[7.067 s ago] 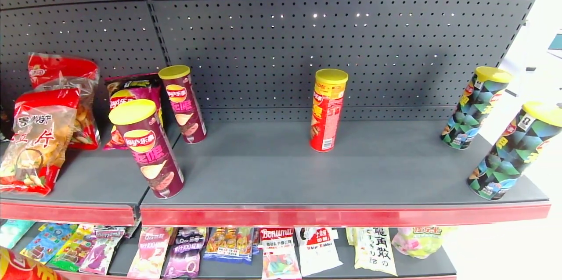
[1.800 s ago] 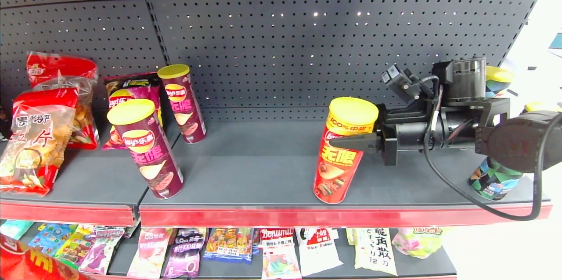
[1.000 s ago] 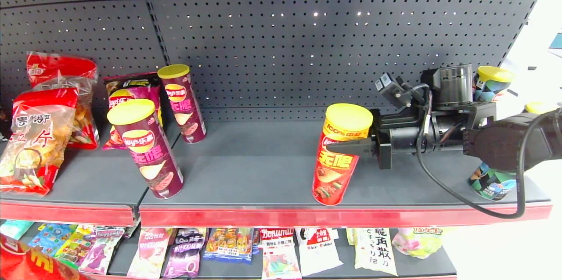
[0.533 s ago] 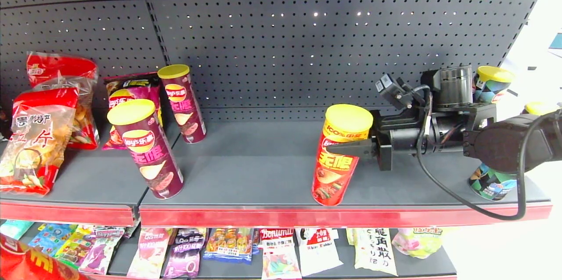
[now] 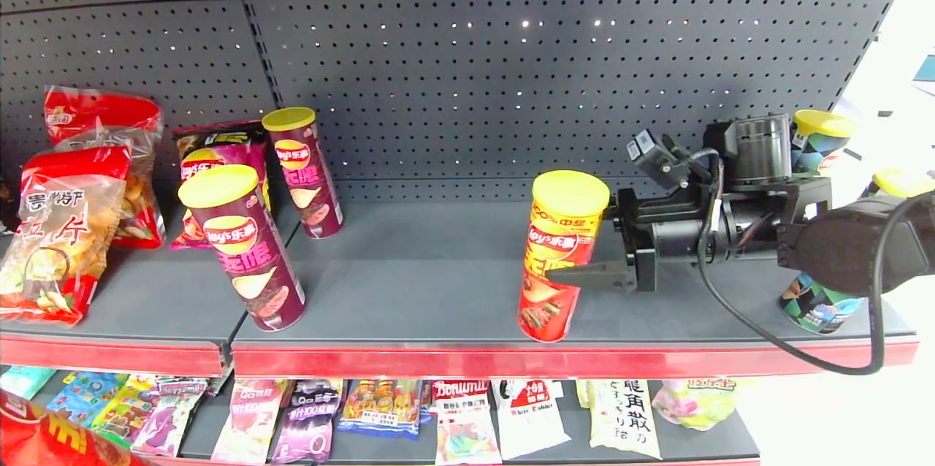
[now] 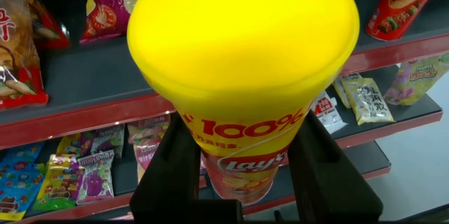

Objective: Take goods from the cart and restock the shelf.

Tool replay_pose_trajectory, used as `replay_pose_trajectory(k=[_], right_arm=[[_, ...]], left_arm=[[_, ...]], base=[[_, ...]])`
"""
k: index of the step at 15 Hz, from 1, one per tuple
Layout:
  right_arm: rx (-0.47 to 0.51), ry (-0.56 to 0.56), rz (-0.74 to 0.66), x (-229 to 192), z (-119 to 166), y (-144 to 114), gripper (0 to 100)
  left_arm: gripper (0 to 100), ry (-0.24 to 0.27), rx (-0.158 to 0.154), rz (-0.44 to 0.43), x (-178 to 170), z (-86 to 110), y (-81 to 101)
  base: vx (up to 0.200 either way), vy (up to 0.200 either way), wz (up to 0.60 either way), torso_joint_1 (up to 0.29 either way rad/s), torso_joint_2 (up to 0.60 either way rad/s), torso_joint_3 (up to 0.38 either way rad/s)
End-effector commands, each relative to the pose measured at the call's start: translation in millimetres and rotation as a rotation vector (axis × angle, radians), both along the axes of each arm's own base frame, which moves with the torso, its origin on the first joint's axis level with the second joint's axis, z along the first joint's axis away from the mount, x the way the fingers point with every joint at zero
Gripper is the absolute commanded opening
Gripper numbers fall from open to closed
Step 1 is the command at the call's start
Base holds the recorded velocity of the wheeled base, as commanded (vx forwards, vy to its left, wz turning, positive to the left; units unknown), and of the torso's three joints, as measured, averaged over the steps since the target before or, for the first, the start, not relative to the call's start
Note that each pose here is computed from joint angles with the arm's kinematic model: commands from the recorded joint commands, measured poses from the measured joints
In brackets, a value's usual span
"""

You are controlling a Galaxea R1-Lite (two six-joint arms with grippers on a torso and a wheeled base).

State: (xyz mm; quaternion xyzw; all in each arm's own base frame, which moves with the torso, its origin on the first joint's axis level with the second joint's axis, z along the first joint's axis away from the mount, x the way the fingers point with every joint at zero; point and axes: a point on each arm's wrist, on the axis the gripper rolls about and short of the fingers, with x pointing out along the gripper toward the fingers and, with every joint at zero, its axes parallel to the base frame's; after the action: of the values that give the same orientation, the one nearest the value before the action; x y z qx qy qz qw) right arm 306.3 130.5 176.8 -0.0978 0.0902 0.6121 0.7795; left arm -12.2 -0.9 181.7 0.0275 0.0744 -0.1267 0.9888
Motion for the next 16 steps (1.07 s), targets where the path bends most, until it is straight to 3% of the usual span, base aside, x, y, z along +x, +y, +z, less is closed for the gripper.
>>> replay_pose_trajectory(k=[1, 9, 16], right_arm=[[-0.013, 0.001, -0.025, -10.6, 0.2, -4.9, 100], [-0.104, 0.020, -0.208, -52.4, -6.2, -27.5, 100], [-0.145, 0.010, -0.332, -60.3, -2.4, -15.8, 100]], left_arm=[[0, -0.001, 0.000, -0.001, -0.1, 0.1, 0.0], [0, -0.013, -0.003, -0.004, 1.7, 1.9, -0.3], [0, -0.013, -0.003, -0.004, 0.7, 0.1, -0.2]], base=[[0.000, 0.000, 0.00, 0.000, 0.00, 0.000], [0.000, 0.000, 0.00, 0.000, 0.00, 0.000], [0.000, 0.000, 0.00, 0.000, 0.00, 0.000]])
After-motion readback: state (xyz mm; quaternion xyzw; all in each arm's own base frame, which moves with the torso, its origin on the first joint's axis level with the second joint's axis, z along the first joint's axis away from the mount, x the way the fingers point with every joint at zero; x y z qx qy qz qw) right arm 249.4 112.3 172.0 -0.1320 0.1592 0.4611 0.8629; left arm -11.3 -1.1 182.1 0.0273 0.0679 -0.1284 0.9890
